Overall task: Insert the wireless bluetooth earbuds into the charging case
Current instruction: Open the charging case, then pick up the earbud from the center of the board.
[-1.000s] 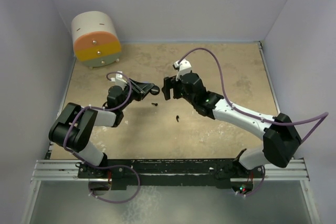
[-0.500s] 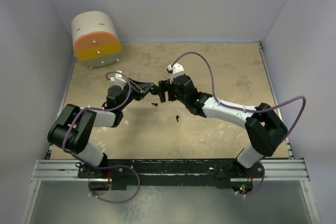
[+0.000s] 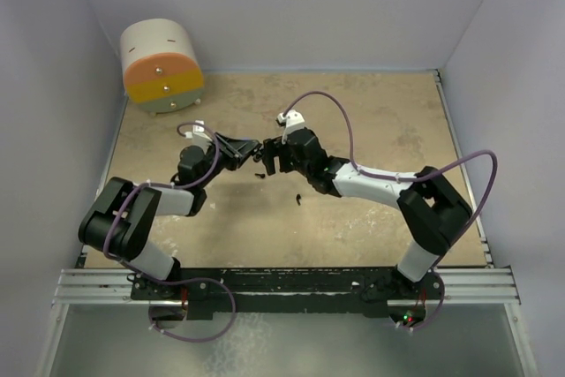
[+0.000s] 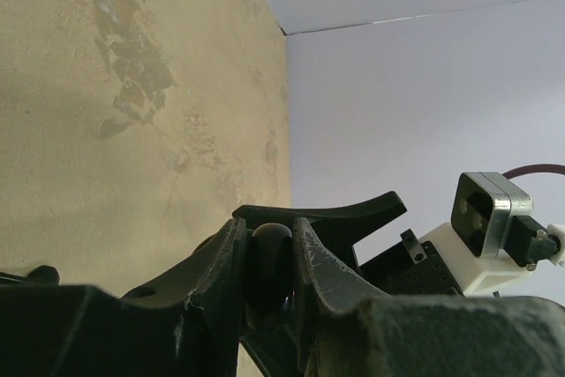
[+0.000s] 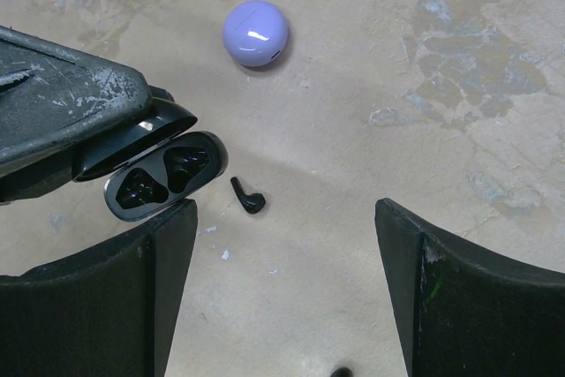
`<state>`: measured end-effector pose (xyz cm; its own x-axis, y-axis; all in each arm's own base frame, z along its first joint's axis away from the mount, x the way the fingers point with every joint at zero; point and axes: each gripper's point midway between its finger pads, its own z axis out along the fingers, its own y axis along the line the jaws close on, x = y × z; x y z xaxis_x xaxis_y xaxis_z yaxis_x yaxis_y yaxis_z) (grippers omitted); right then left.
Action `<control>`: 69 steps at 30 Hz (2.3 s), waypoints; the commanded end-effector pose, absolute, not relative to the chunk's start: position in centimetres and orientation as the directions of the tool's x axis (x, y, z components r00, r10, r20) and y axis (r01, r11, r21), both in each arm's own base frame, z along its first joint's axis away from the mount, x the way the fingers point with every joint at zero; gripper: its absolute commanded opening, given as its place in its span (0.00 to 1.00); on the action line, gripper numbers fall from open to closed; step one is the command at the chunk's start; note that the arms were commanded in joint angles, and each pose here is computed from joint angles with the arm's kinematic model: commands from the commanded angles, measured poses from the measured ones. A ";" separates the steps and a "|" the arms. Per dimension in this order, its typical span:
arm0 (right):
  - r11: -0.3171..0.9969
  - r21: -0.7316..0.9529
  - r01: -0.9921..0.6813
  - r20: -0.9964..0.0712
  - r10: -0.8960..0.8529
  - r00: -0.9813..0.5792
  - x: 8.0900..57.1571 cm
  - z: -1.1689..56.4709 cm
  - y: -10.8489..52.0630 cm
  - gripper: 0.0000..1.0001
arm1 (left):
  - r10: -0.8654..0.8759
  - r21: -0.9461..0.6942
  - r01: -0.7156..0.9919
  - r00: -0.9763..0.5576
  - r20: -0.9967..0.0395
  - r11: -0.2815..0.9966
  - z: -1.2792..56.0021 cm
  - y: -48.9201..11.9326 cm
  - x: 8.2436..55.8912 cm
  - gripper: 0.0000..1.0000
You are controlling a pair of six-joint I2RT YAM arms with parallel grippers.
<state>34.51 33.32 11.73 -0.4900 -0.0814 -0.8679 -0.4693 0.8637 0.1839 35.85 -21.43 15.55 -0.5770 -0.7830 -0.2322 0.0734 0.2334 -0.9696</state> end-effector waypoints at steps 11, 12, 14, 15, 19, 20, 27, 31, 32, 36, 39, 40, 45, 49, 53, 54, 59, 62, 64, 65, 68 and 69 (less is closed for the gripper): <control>0.879 0.179 -0.442 -0.866 -0.072 -0.494 33.1 9.6 34.0 0.77 | -0.890 -0.977 0.093 -0.404 -0.211 0.190 18.3 -16.1 37.4 0.00; 0.882 0.171 -0.439 -0.863 -0.081 -0.498 33.0 9.1 34.2 0.76 | -0.894 -0.977 0.092 -0.394 -0.213 0.192 18.4 -15.7 37.5 0.00; 0.886 0.159 -0.436 -0.859 -0.094 -0.503 32.9 8.2 34.5 0.75 | -0.899 -0.976 0.087 -0.381 -0.217 0.199 18.4 -15.2 37.5 0.00; 0.885 0.157 -0.438 -0.857 -0.098 -0.505 32.9 7.8 34.6 0.74 | -0.900 -0.976 0.084 -0.376 -0.220 0.203 18.4 -14.9 37.5 0.00; 0.888 0.143 -0.437 -0.851 -0.115 -0.512 33.1 6.4 35.0 0.72 | -0.903 -0.974 0.071 -0.364 -0.227 0.216 18.2 -14.2 37.2 0.00; 0.889 0.137 -0.437 -0.850 -0.121 -0.512 33.2 6.1 35.1 0.72 | -0.904 -0.973 0.067 -0.361 -0.229 0.219 18.1 -14.0 37.2 0.00; 0.881 0.111 -0.460 -0.848 -0.158 -0.506 33.6 4.7 36.2 0.67 | -0.910 -0.969 0.045 -0.336 -0.242 0.242 17.7 -12.5 36.9 0.00; 0.876 0.101 -0.472 -0.845 -0.174 -0.505 33.7 4.1 36.8 0.64 | -0.912 -0.969 0.039 -0.331 -0.243 0.244 17.6 -11.9 36.8 0.00; 0.875 0.100 -0.473 -0.845 -0.177 -0.504 33.8 4.0 37.0 0.63 | -0.912 -0.969 0.037 -0.331 -0.242 0.244 17.5 -11.9 36.8 0.00; 0.876 0.087 -0.474 -0.838 -0.193 -0.510 33.8 3.3 37.2 0.54 | -0.913 -0.969 0.034 -0.329 -0.242 0.244 17.4 -11.6 36.8 0.00; 0.877 0.082 -0.474 -0.834 -0.200 -0.514 33.7 3.0 37.3 0.48 | -0.914 -0.970 0.033 -0.330 -0.237 0.239 17.3 -11.4 36.8 0.00; 0.876 0.081 -0.475 -0.833 -0.201 -0.515 33.6 3.0 37.4 0.46 | -0.914 -0.970 0.034 -0.329 -0.236 0.239 17.3 -11.4 36.8 0.00; 0.876 0.077 -0.477 -0.827 -0.212 -0.521 33.5 2.4 37.6 0.43 | -0.916 -0.972 0.031 -0.330 -0.229 0.232 17.1 -11.2 36.7 0.00; 0.875 0.071 -0.480 -0.822 -0.222 -0.525 33.4 1.9 38.0 0.41 | -0.917 -0.973 0.033 -0.328 -0.227 0.229 17.1 -10.8 36.7 0.00; 0.876 0.066 -0.479 -0.815 -0.229 -0.532 33.3 1.4 38.2 0.37 | -0.918 -0.973 0.031 -0.327 -0.224 0.227 17.0 -10.6 36.8 0.00; 0.876 0.064 -0.477 -0.813 -0.231 -0.534 33.3 1.3 38.2 0.37 | -0.918 -0.973 0.030 -0.327 -0.224 0.227 16.9 -10.5 36.7 0.00; 0.886 0.047 -0.462 -0.803 -0.241 -0.544 33.1 0.8 37.8 0.35 | -0.919 -0.974 0.028 -0.326 -0.221 0.224 16.8 -10.4 36.8 0.00; 0.892 0.032 -0.451 -0.799 -0.249 -0.548 33.0 0.5 37.5 0.35 | -0.920 -0.975 0.030 -0.325 -0.219 0.221 16.9 -10.2 36.8 0.00; 0.894 0.026 -0.447 -0.796 -0.251 -0.550 32.9 0.4 37.3 0.35 | -0.921 -0.975 0.031 -0.324 -0.218 0.220 16.9 -10.2 36.8 0.00; 0.895 0.024 -0.445 -0.794 -0.253 -0.552 32.8 0.3 37.2 0.34 | -0.920 -0.975 0.031 -0.324 -0.219 0.220 16.9 -10.2 36.8 0.00; 0.896 0.019 -0.444 -0.792 -0.258 -0.554 32.7 0.1 37.0 0.31 | -0.921 -0.975 0.030 -0.324 -0.218 0.221 16.9 -10.2 36.8 0.00; 0.896 0.018 -0.443 -0.792 -0.258 -0.554 32.7 0.1 37.0 0.30 | -0.921 -0.975 0.031 -0.324 -0.218 0.220 16.9 -10.2 36.8 0.00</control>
